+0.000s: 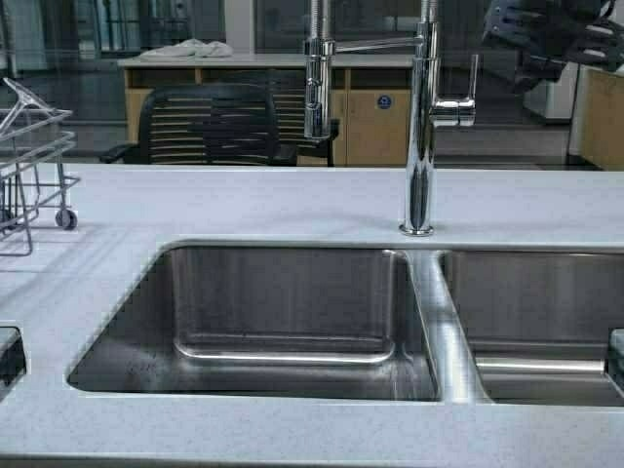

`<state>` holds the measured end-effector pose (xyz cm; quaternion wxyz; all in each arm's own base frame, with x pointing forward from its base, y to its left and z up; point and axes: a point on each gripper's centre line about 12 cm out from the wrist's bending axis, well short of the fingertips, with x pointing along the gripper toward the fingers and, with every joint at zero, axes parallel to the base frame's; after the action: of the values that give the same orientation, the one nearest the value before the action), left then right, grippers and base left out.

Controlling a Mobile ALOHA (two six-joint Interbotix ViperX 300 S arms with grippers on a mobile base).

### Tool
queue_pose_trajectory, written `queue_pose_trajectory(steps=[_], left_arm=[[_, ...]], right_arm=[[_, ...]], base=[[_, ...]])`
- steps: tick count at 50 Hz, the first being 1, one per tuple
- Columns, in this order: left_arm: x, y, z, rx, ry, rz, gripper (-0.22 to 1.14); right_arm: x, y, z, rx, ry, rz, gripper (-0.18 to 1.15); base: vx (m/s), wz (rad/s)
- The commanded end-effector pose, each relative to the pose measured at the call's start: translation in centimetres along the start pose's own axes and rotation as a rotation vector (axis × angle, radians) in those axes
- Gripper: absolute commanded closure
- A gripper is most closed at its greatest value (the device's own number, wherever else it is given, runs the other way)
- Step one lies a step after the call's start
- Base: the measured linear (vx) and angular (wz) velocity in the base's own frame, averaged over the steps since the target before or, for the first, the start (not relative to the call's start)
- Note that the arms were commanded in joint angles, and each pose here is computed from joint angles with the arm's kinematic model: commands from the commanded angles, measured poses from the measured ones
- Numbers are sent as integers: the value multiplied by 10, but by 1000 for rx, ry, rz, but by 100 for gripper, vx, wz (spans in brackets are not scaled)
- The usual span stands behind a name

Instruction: Wash the pan

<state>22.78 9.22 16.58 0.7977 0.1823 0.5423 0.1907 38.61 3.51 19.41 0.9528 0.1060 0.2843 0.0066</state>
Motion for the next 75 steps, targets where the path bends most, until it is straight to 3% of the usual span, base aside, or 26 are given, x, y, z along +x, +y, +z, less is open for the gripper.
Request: queue_pose_trajectory(steps=[1, 27, 32, 40, 45, 65, 75], left_arm=[[3, 2, 8, -5, -2, 1, 89], [11, 4, 13, -20, 27, 5, 83], [15, 2, 12, -13, 46, 0, 65], [26, -2, 12, 1, 101, -2, 12], [29, -1, 16, 4, 121, 5, -12], [24, 4, 24, -13, 94, 15, -10], [-2, 21, 41, -79, -9, 37, -10]], right_arm=[[-3, 4, 12, -4, -40, 10, 92], [0, 3, 9, -4, -28, 7, 92], [1, 3, 8, -5, -27, 7, 92], [1, 2, 7, -8, -24, 6, 92], [1, 2, 7, -15, -24, 6, 92], [4, 2, 5, -18, -15, 4, 92], [4, 2, 4, -18, -13, 4, 92]], base=[[0, 0], [0, 0], [0, 0], [0, 0], [0, 0], [0, 0], [0, 0]])
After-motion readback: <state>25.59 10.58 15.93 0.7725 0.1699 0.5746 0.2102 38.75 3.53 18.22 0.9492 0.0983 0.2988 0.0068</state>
